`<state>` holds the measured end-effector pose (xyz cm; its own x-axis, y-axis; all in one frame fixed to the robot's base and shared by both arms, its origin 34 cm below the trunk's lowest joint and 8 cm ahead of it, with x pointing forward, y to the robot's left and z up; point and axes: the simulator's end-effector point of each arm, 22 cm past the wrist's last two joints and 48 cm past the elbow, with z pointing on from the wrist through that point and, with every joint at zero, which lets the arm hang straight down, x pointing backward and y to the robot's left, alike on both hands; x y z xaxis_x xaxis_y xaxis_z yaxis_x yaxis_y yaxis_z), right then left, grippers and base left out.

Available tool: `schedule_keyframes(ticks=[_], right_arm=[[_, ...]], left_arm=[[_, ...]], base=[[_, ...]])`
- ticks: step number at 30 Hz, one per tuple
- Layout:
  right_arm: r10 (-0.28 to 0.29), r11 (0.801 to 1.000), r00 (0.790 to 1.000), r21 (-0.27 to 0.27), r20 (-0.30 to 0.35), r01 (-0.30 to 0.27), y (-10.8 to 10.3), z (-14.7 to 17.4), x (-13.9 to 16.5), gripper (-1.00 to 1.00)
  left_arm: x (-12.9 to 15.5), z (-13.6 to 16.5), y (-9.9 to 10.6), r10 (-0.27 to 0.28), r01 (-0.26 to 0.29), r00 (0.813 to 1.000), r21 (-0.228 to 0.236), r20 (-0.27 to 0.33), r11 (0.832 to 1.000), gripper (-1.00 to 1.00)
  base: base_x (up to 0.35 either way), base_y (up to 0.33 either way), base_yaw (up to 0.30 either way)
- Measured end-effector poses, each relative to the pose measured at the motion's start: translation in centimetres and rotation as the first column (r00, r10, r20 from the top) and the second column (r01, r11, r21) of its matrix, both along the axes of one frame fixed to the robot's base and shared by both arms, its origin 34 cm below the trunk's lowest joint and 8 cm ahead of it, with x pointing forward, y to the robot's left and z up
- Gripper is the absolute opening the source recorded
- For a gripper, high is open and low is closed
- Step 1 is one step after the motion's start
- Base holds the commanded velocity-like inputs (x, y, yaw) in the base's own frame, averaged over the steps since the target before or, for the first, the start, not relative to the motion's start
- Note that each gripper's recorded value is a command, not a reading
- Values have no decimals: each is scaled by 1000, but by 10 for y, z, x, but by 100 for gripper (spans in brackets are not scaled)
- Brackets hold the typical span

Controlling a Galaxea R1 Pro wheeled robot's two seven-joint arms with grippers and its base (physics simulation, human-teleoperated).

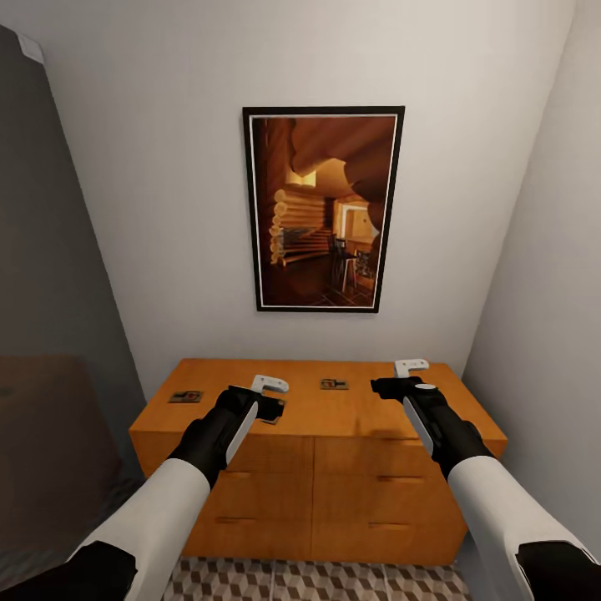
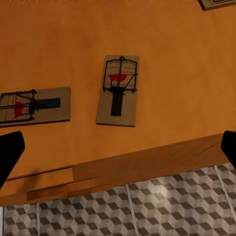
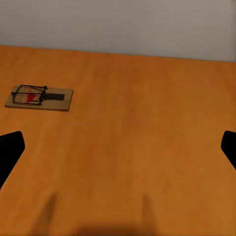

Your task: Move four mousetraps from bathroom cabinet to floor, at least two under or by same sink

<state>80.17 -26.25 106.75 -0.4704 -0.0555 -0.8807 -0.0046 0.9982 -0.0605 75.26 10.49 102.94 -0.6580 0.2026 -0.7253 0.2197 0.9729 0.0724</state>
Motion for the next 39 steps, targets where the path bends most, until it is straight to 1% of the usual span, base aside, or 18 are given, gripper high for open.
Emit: schedule_keyframes(ticks=[7, 12, 18, 24, 32, 39], right_arm=[[0, 1000, 1000, 0, 0, 0, 0, 0, 0, 100], [0, 1000, 1000, 0, -1, 0, 0, -1, 0, 100], [0, 1000, 1000, 0, -2, 0, 0, -1, 0, 100], [0, 1000, 1000, 0, -2, 0, 0, -1, 0, 100], [0, 1000, 1000, -1, -2, 0, 0, -1, 0, 100], [0, 1000, 1000, -1, -2, 0, 0, -1, 0, 100]], left_arm=[[0, 0, -1, 1, -1, 1000, -6, -3, 1000, 100], [-1, -1, -3, 1, -2, 1000, -24, -9, 1000, 100], [-2, -2, -6, 2, -3, 1000, -40, -14, 999, 100], [-2, -2, -6, 3, -4, 1000, -42, -15, 999, 100], [-2, -3, -6, 4, -4, 1000, -43, -16, 999, 100], [-2, -3, -6, 4, -4, 1000, -43, -17, 999, 100]], base=[[159, 0, 0], [197, 0, 0], [54, 0, 0], [18, -4, 0], [124, -101, 0], [27, -23, 0]])
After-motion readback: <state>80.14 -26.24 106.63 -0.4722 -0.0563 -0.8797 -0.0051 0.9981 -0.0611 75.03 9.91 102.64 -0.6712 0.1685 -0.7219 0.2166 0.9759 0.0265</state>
